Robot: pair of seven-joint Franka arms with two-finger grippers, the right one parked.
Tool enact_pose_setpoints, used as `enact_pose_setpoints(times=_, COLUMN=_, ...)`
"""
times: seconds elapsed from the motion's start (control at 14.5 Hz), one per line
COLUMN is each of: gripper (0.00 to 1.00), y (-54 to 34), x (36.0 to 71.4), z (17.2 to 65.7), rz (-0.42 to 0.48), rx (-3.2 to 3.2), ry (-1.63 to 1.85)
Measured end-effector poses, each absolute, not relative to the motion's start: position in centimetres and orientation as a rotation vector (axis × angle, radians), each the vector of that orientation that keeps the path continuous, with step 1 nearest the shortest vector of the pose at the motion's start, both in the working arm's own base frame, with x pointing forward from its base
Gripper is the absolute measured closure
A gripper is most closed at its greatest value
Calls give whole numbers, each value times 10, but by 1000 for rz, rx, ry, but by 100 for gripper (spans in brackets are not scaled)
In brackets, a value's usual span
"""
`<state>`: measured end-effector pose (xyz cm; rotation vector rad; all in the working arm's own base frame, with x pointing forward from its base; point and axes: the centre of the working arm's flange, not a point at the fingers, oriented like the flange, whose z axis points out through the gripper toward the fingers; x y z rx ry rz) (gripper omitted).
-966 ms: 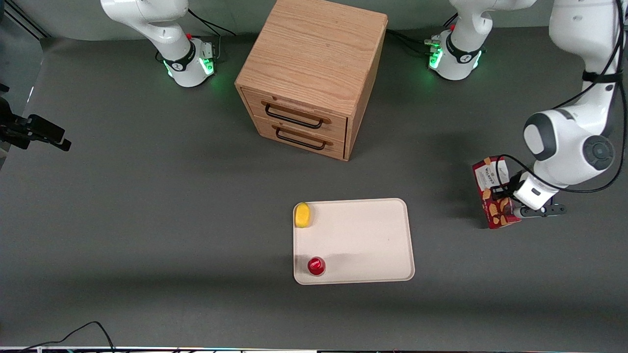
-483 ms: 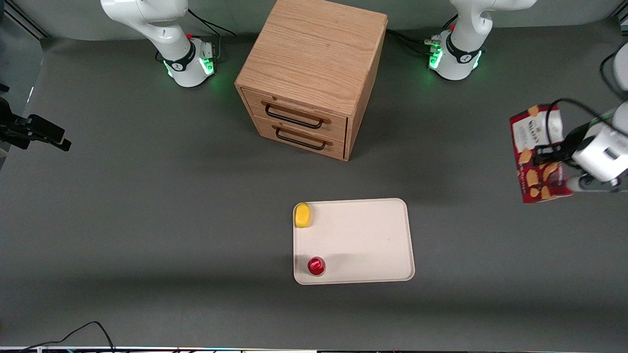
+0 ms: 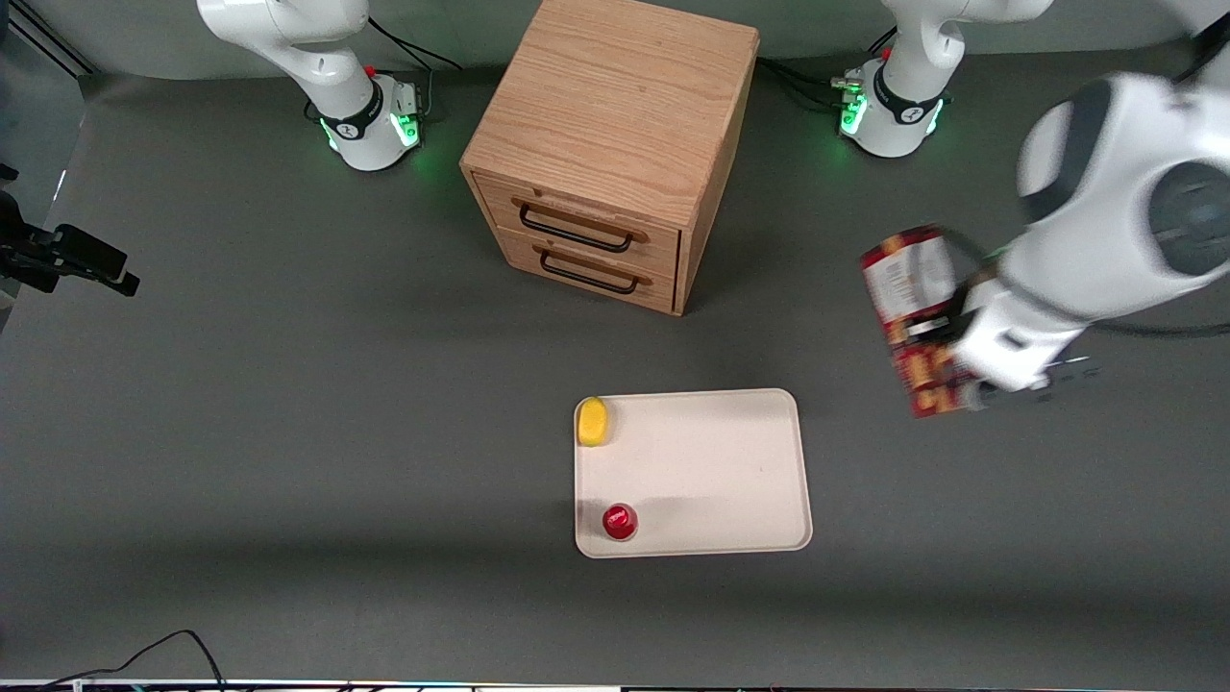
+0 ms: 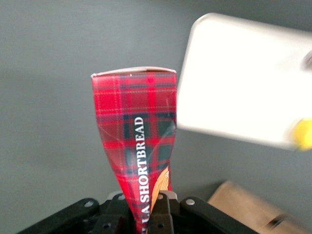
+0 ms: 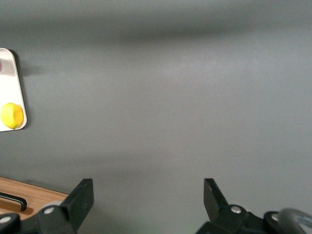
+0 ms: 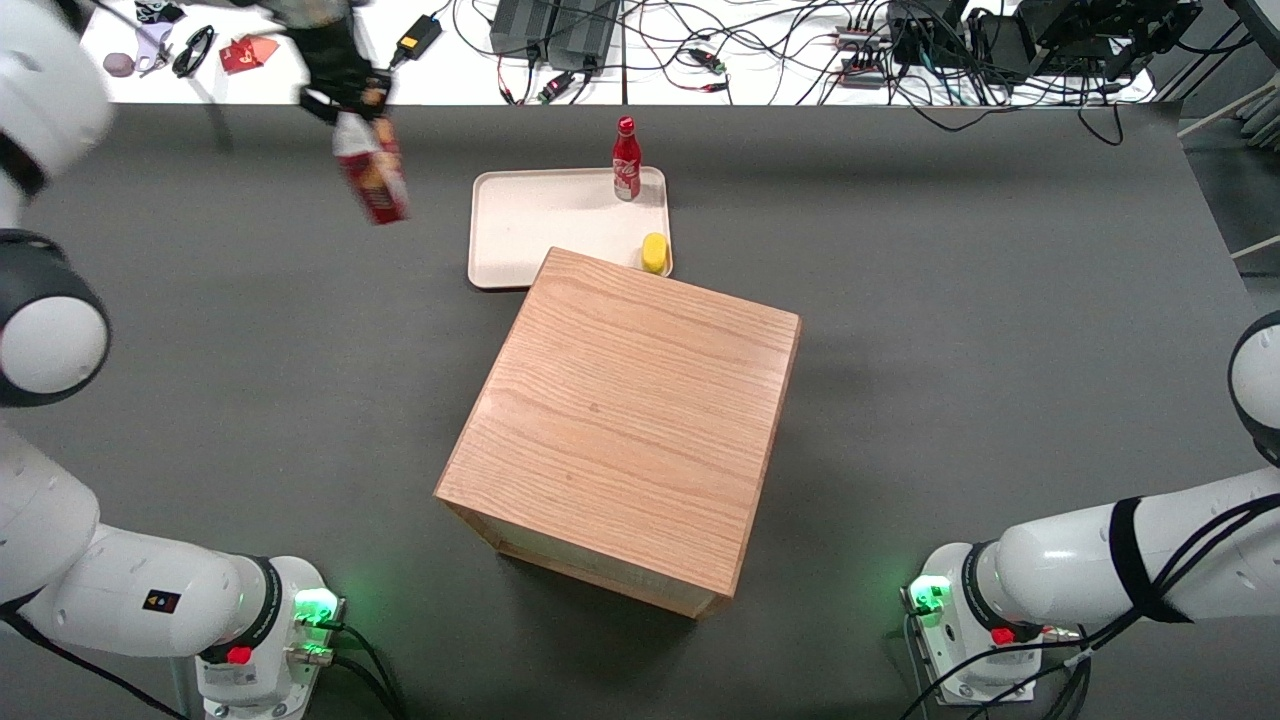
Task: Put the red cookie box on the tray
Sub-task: 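Carry the held box over the cream tray with the left gripper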
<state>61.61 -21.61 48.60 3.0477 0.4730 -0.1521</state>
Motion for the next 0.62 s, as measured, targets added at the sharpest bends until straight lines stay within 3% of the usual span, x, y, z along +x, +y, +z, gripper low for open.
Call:
enact_pose_setpoints(times=0.21, gripper=89, y=-287, x=637, z=408, rz=-5, rx=2976, ry=629)
enact_pose_setpoints(times=0.62, gripper=89, y=-290, x=663, z=277, rz=122, rx=3086, ry=557)
